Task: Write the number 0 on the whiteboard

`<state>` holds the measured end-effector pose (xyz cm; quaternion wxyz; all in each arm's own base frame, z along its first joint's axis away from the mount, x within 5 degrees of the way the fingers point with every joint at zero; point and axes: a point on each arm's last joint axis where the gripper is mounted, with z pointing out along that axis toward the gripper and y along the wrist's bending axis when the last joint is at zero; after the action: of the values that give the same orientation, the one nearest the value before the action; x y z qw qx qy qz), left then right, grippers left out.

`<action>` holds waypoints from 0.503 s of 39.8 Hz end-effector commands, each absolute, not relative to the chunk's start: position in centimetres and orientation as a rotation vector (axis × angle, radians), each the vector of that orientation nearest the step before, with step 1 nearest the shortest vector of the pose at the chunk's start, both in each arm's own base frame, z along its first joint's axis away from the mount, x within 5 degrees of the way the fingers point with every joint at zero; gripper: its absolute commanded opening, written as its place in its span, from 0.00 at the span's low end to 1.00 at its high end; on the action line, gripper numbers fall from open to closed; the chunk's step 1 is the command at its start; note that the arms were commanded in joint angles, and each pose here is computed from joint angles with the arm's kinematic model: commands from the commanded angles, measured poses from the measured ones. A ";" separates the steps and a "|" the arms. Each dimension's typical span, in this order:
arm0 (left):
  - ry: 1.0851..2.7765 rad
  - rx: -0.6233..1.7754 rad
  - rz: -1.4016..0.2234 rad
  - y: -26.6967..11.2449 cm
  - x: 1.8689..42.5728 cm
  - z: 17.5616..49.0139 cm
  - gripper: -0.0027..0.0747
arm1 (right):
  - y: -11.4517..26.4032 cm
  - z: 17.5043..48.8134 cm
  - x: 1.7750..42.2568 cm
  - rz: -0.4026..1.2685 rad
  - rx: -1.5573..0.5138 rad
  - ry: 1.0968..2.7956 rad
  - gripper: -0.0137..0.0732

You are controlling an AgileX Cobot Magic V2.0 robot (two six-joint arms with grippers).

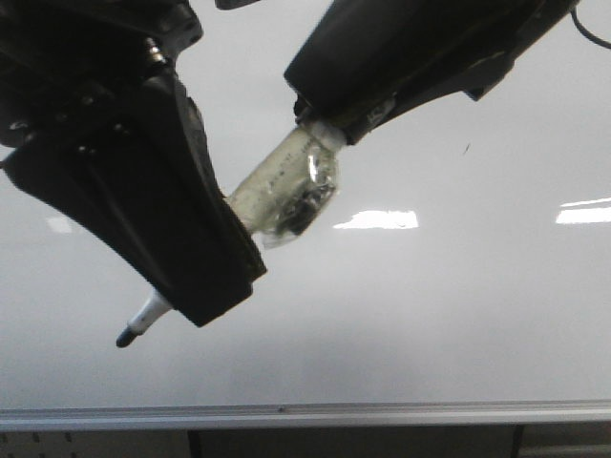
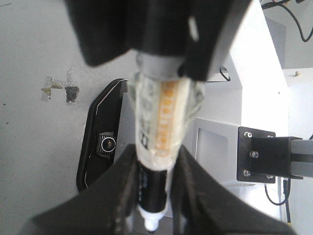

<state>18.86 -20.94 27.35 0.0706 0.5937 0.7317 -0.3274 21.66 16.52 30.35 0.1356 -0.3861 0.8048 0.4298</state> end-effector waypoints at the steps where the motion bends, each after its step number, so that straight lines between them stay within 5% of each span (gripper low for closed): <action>1: 2.111 1.720 -1.051 -21.4 18.4 29.7 0.43 | 16.6 32.5 20.2 1.389 -1.210 2.246 0.08; 9: 2.106 1.697 -1.035 -21.5 18.6 29.7 0.80 | 16.6 32.5 20.2 1.389 -1.210 2.246 0.08; 20: 2.103 1.684 -1.027 -21.5 18.7 29.7 0.82 | 16.2 31.9 20.2 1.311 -1.222 2.333 0.08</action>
<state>19.19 -21.24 27.43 0.0930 0.5839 0.7366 -0.3283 21.71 16.40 30.19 0.1332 -0.3853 0.8108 0.4200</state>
